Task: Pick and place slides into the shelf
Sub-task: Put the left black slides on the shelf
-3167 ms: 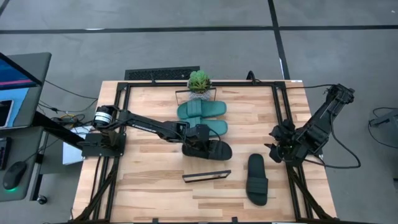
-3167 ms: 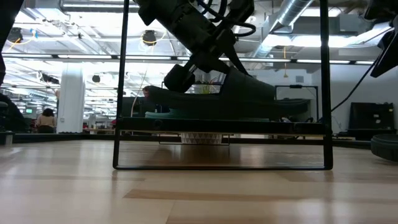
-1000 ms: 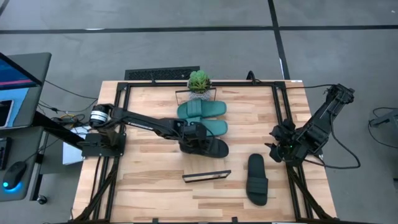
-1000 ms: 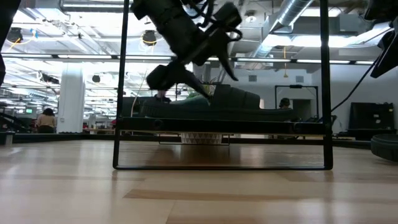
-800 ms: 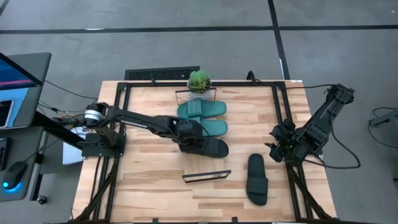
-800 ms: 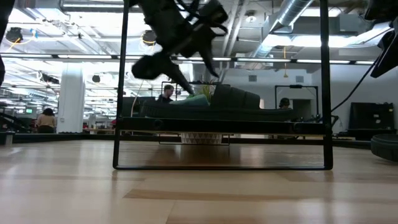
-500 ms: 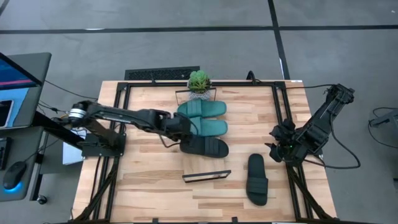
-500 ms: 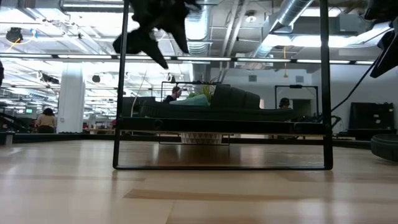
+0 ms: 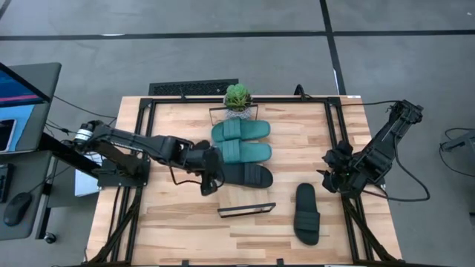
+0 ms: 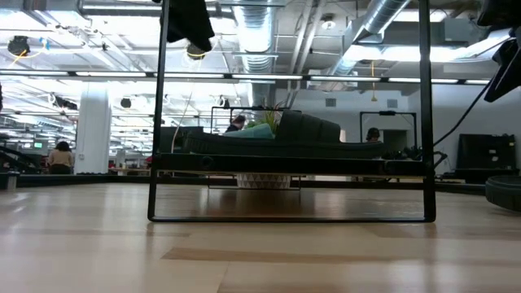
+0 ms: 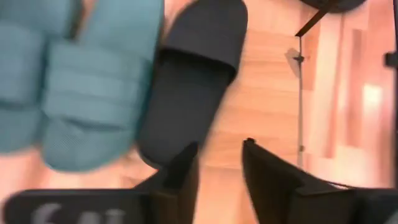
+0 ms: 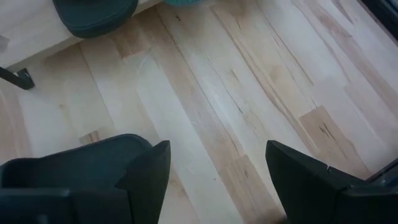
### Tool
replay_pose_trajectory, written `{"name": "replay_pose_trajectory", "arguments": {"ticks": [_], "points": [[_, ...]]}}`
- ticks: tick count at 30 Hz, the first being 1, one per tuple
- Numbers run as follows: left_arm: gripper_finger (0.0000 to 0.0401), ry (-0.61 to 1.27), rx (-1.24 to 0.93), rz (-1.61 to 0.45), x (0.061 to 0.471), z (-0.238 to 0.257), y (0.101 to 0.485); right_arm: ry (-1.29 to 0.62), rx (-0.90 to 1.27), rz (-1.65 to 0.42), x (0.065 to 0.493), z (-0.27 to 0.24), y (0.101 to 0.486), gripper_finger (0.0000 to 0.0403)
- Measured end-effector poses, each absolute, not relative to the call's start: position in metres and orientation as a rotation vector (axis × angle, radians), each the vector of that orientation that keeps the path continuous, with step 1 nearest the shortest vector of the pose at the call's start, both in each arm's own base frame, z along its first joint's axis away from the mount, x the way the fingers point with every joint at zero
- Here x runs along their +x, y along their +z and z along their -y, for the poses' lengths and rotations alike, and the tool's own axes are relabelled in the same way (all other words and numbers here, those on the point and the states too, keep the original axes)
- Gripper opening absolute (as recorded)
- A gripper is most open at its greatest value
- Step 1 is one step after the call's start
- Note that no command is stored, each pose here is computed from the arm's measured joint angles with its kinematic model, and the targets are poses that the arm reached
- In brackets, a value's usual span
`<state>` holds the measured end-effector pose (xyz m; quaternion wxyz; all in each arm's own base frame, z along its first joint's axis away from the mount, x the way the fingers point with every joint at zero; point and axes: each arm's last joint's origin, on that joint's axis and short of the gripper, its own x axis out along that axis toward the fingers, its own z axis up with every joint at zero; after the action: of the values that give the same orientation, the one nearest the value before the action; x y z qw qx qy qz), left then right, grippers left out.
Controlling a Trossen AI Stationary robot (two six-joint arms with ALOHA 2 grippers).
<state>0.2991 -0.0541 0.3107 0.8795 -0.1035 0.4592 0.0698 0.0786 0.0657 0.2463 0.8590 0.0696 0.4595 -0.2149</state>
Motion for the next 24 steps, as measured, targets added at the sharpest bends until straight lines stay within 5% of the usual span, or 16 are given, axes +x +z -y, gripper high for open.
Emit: {"name": "replay_pose_trajectory", "arguments": {"ticks": [5, 15, 24], "points": [[0.0011, 0.12, -0.018, -0.901, 0.303, 0.05, 0.324, -0.461, 0.16, -0.962, 0.079, -0.066, 0.246, 0.0256], [0.0, 0.073, 0.088, -0.888, 0.299, 0.042, 0.351, -0.476, 0.199, -0.946, 0.08, -0.066, 0.246, 0.0256], [0.0, 0.056, 0.077, -0.522, 0.247, 0.034, 0.432, -0.533, 0.319, -0.901, 0.089, -0.064, 0.247, 0.0256]]}}
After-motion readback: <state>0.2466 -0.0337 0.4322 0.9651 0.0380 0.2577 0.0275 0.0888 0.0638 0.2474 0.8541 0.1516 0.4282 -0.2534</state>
